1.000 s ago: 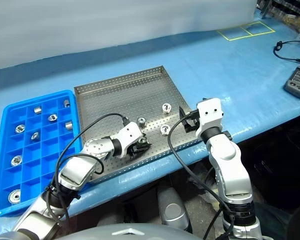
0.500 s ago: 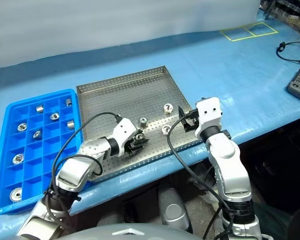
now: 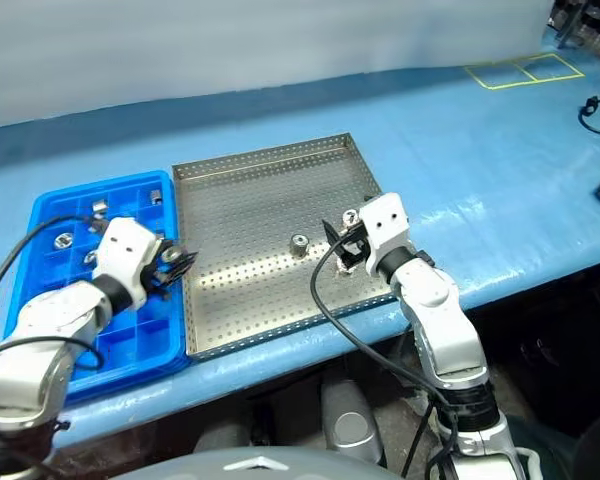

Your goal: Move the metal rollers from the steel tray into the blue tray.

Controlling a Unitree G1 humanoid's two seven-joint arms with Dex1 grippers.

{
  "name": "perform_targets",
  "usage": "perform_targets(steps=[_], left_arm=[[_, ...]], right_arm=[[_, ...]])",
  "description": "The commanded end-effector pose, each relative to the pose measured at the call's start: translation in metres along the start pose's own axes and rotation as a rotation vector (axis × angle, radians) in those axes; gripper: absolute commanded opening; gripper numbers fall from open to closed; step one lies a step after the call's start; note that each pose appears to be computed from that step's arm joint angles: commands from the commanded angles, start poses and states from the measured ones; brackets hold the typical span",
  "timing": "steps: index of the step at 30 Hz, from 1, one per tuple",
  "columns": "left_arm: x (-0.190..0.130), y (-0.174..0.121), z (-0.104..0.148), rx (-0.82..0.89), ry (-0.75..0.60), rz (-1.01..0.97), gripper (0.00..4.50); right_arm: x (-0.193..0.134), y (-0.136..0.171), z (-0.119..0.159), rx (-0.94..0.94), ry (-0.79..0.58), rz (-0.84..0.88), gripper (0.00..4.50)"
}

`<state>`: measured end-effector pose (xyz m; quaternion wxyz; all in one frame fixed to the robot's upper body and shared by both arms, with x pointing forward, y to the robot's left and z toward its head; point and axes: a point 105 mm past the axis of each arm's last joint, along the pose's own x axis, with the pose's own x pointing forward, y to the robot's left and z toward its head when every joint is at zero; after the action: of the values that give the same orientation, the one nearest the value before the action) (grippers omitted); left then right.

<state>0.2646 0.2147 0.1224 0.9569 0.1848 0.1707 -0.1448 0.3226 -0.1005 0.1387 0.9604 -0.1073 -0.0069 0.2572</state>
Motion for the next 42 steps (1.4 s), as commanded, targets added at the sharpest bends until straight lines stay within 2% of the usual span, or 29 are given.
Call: perform_targets(steps=[1, 4, 9, 13, 24, 39, 42], left_arm=[[-0.029, 0.023, 0.023, 0.053, -0.069, 0.127, 2.1], [-0.046, 0.037, 0.024, 0.04, -0.07, 0.212, 2.1], [-0.059, 0.05, -0.004, 0.006, 0.038, 0.288, 2.1], [-0.051, 0.036, -0.018, -0.027, 0.077, 0.234, 2.1], [-0.023, 0.027, -0.023, -0.05, 0.088, 0.19, 2.1], [-0.022, 0.033, -0.036, -0.062, 0.13, 0.203, 2.1], [-0.021, 0.033, -0.035, -0.065, 0.123, 0.205, 2.91]], right_arm=[[0.007, 0.006, 0.014, -0.012, -0.057, 0.044, 4.5], [0.012, 0.012, 0.014, -0.009, -0.058, 0.08, 4.5], [0.017, 0.016, 0.014, -0.004, -0.064, 0.102, 4.5], [0.018, 0.017, 0.014, -0.002, -0.067, 0.109, 4.5], [0.016, 0.014, 0.014, -0.005, -0.067, 0.094, 4.5], [0.013, 0.008, 0.015, -0.007, -0.067, 0.062, 4.5], [0.013, 0.008, 0.015, -0.008, -0.069, 0.062, 4.5]])
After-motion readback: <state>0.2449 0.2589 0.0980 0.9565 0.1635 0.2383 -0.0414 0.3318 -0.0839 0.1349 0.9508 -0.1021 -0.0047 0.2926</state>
